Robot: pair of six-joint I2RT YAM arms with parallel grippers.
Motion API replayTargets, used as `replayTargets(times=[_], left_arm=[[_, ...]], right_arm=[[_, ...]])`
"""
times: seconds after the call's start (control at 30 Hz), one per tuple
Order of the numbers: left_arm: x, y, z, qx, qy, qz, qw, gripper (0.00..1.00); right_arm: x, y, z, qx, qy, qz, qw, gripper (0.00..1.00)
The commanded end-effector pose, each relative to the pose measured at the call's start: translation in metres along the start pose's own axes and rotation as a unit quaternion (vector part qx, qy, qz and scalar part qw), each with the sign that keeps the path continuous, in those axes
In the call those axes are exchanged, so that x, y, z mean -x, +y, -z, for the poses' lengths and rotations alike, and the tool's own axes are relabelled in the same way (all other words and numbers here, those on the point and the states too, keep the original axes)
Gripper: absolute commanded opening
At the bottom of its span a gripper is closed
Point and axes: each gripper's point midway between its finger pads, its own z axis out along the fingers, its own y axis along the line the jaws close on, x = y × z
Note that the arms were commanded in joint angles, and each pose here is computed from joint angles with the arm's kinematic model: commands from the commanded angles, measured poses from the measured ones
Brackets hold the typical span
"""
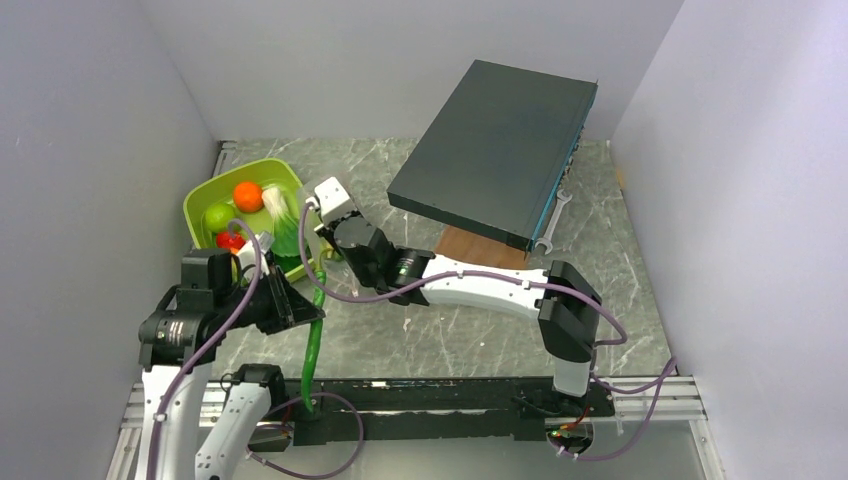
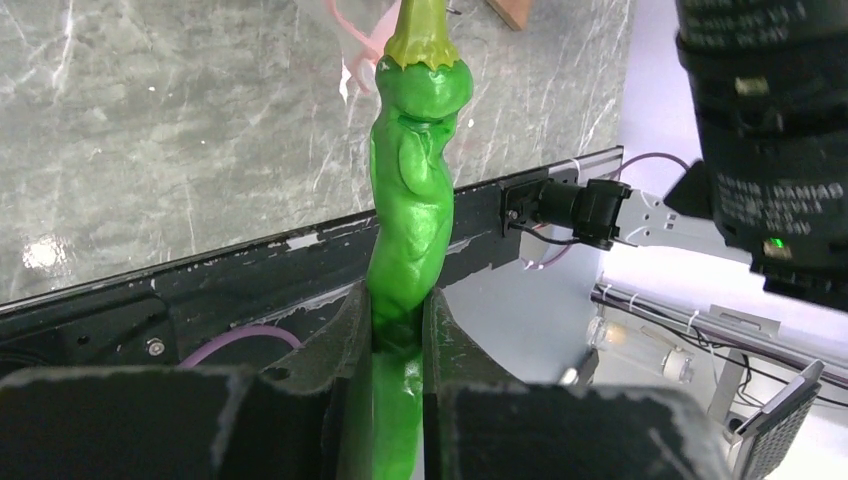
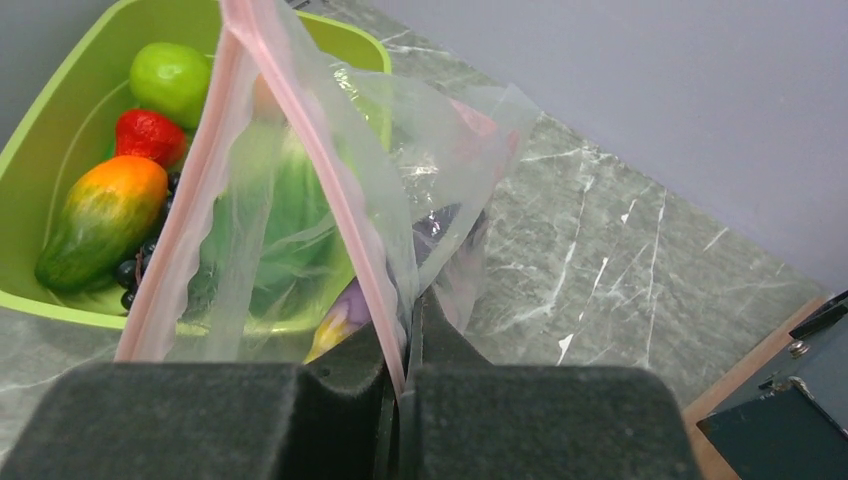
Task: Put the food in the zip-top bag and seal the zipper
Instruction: Place the fake vegetable in the zipper food storage bag.
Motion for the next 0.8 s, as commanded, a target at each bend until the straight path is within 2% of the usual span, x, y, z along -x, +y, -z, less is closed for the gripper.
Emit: replayTargets(times=[0.0, 0.2, 0.33, 0.4, 0.57, 0.77], left_arm=[[0.018, -0.005, -0.019, -0.029, 0.005, 0.007, 1.000, 0.00], [0.051, -0.008, -0.042, -0.034, 0.008, 0.024, 0.999, 0.00], [0.073, -0.002, -0.051, -0.003, -0.013, 0.068, 0.998, 0.00], [0.081, -0.010, -0.058, -0.029, -0.019, 0.086, 0.996, 0.00], [0.089, -0.006, -0.079, -0.052, -0.015, 0.136, 0.989, 0.15], [0.086, -0.001, -0.087, -0.062, -0.021, 0.150, 0.986, 0.59]], right_arm=[[0.044, -0.002, 0.011, 0.002, -0.055, -0.036, 0.998, 0.00], [0.050, 0.009, 0.039, 0.045, -0.098, -0.021, 0.994, 0.00], [0.045, 0.008, 0.045, 0.049, -0.097, -0.029, 0.994, 0.00], [0.041, 0.010, 0.045, 0.052, -0.090, -0.032, 0.994, 0.00], [0.035, 0.015, 0.045, 0.056, -0.068, -0.063, 0.994, 0.00], [0.023, 0.013, 0.040, 0.039, -0.027, -0.100, 0.994, 0.00]])
